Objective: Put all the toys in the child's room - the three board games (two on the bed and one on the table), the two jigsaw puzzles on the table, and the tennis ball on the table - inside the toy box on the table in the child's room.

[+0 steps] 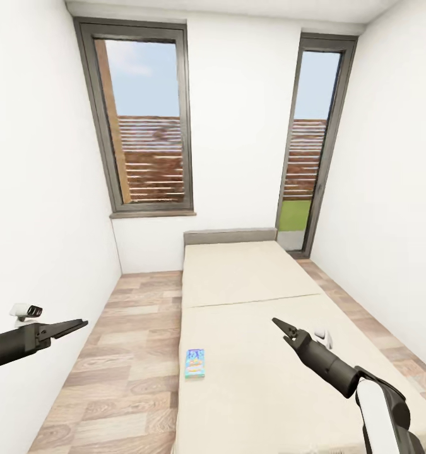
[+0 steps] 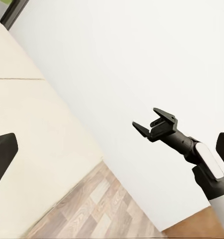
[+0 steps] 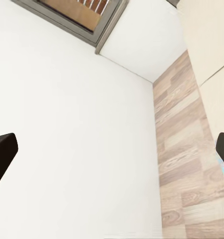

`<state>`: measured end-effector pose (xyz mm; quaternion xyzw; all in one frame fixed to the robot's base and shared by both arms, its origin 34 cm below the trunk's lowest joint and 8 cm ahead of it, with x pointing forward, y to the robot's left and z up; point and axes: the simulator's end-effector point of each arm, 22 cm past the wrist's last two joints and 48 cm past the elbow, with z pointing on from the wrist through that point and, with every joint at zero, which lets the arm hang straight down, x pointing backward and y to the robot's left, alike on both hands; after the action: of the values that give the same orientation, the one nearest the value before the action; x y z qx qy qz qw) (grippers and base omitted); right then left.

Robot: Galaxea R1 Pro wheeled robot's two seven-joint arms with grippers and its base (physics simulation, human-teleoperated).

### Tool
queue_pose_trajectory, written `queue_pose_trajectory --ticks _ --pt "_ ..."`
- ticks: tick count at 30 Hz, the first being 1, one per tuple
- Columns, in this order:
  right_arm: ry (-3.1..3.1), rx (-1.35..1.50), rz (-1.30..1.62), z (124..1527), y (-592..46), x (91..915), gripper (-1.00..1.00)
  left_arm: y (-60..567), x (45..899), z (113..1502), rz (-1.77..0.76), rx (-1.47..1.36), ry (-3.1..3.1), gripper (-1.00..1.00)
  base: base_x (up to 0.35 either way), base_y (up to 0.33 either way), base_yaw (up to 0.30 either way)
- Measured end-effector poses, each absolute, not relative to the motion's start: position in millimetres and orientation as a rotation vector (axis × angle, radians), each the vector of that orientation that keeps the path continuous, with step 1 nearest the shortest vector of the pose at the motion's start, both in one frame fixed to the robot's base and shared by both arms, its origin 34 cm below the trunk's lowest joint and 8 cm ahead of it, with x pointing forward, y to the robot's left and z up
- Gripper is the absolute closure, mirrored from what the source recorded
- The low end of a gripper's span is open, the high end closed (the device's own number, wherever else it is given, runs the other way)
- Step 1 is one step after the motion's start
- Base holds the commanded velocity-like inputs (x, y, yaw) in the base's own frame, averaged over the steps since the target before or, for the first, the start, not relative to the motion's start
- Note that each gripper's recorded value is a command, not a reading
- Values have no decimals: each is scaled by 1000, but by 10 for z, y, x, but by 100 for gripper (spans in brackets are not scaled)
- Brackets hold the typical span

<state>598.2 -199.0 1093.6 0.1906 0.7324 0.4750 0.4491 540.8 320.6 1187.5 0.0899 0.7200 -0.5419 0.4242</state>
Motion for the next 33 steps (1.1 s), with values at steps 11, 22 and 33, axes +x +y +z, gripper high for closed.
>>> queue_pose_trajectory --ticks 11,22,33 --pt "1812 472 1175 10935 -1990 5982 -100 3206 5407 11874 -1356 225 1801 -100 0 117 -279" --pt "1812 471 1175 10937 -1988 5982 -100 3206 5407 11873 -1356 225 1801 -100 0 9 -279" --pt "1812 471 1175 10936 -1990 5982 -100 3206 5407 11873 -1356 225 1802 -100 0 74 -279"
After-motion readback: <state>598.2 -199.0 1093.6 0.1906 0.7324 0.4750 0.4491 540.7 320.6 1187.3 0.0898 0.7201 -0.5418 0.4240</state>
